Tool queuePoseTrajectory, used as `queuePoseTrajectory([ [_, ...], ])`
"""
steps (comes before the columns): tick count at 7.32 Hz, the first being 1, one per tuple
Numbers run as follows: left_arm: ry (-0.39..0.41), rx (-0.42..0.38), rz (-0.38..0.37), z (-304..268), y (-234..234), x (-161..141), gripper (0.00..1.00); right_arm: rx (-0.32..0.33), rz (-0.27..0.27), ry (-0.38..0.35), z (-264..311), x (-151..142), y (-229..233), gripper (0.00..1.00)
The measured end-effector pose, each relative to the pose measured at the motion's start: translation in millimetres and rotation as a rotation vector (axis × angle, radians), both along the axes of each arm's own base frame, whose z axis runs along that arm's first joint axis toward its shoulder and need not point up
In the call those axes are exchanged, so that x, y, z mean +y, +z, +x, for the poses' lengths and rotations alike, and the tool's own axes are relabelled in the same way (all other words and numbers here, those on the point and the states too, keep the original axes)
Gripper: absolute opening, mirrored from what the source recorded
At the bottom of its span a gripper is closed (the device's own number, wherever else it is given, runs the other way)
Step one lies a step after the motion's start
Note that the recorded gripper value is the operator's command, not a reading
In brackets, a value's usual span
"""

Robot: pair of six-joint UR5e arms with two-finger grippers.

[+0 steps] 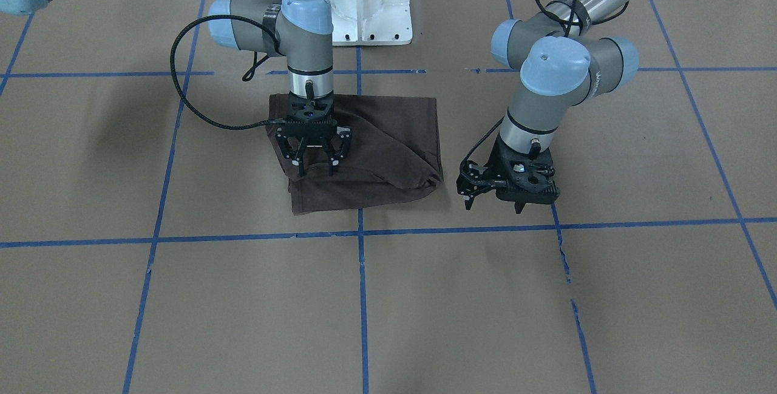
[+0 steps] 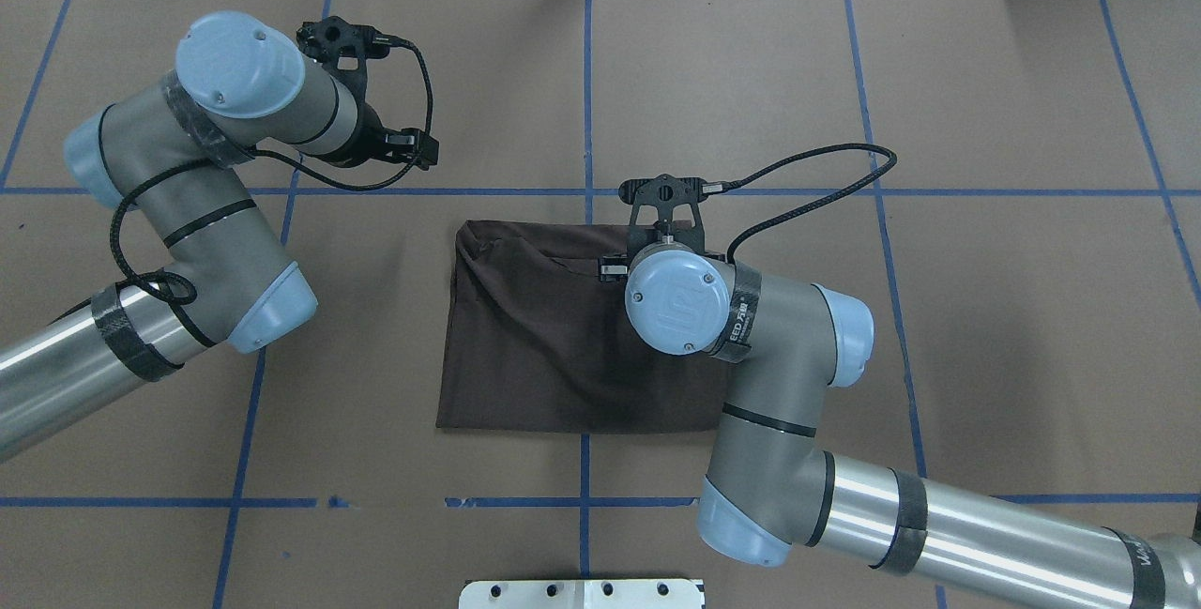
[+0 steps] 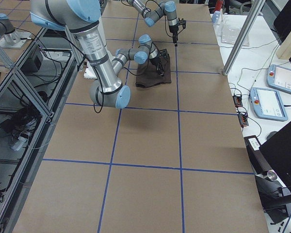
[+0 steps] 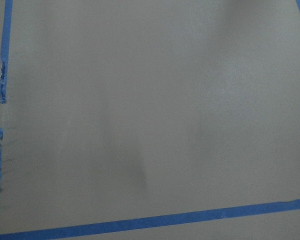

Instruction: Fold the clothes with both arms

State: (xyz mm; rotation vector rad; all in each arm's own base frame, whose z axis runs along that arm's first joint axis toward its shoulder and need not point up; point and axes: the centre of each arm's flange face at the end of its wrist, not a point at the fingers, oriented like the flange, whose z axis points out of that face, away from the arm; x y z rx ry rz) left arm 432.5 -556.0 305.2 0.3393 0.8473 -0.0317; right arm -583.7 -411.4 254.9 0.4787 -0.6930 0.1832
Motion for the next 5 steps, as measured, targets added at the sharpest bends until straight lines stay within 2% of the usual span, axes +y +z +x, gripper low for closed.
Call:
queuePoseTrajectory([
  [1,0.0,0.0,0.0,0.0,0.3,0.0,1.0,0.008,0.002,-0.001,0.1,0.6,4.1,0.5],
  [2,-0.001,-0.001,-0.001,-0.1,0.6,0.0,1.0,0.014,0.001,-0.002,0.1,1.0,7.3,0.2],
  [3,-0.001,-0.001,0.0,-0.1,0.6,0.0,1.0,0.016,0.001,-0.002,-0.4,1.2,8.3,0.0],
  [5,-0.001,-0.001,0.0,0.3,0.7,0.3,1.0,0.019,0.002,0.001,-1.1,0.7,9.7,0.0],
])
